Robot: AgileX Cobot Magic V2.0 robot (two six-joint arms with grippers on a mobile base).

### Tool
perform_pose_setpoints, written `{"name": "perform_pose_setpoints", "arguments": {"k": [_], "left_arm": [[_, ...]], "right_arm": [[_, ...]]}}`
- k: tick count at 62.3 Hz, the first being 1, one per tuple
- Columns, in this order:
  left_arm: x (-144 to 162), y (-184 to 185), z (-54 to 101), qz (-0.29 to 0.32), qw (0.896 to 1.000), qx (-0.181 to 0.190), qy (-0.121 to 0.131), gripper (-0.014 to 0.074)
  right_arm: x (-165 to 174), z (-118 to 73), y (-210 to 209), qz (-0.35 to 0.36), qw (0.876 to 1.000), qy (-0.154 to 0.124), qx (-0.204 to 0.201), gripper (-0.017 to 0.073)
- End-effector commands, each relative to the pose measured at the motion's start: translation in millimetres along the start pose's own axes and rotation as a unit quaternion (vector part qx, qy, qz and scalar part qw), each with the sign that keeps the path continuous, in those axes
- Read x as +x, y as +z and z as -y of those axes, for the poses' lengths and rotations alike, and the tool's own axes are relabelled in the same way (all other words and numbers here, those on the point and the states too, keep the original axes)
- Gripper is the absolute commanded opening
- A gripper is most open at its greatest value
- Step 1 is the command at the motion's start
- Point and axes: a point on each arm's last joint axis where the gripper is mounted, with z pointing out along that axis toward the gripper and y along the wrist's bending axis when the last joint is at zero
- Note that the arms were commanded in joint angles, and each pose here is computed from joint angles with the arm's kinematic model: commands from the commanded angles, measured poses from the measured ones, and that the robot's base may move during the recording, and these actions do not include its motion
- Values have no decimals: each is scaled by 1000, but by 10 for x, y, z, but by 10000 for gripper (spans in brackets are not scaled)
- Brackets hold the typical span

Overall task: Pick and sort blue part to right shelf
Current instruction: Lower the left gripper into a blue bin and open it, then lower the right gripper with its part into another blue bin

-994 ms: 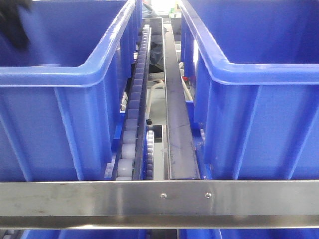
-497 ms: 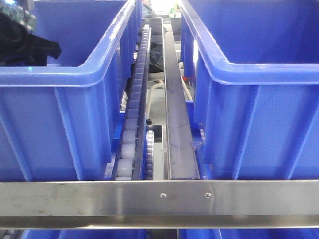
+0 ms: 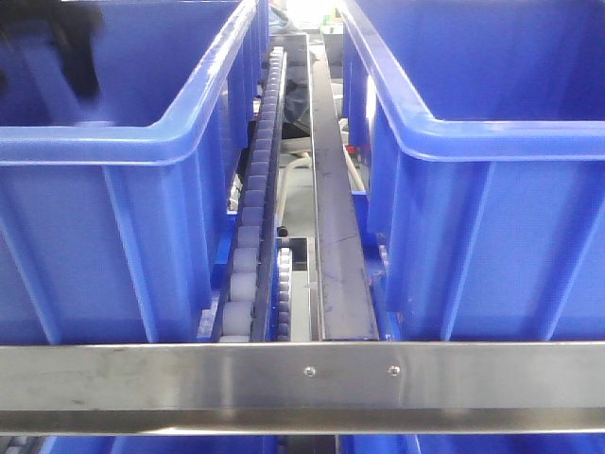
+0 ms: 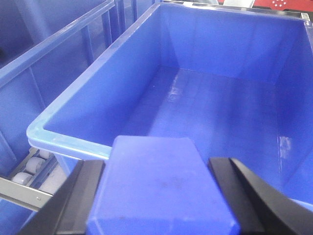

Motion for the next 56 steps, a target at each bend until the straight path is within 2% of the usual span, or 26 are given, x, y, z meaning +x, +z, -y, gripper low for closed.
{"name": "perform_pose_setpoints", "arguments": {"k": [1, 9, 18, 34, 44, 56], "left_arm": [[-144, -656, -57, 104, 994, 17, -9, 522], [-21, -1139, -137, 163, 986, 25, -13, 413], [259, -1592, -239, 225, 974, 29, -12, 290], [912, -2000, -377, 292, 956, 37, -12, 139], [1346, -2137, -475, 323, 946, 23, -1, 123], [1716, -2288, -568, 365, 931, 8, 7, 123]], "right_arm": [[-158, -9, -22, 49, 999, -10, -4, 278], [-158, -9, -22, 49, 999, -10, -4, 278], [-158, -9, -20, 48, 999, -10, -4, 278], [-181, -21, 41, 38, 999, -13, -5, 278], [-322, -44, 130, 34, 999, -15, -8, 278], [-668, -82, 325, 12, 1000, -17, -8, 278]]}}
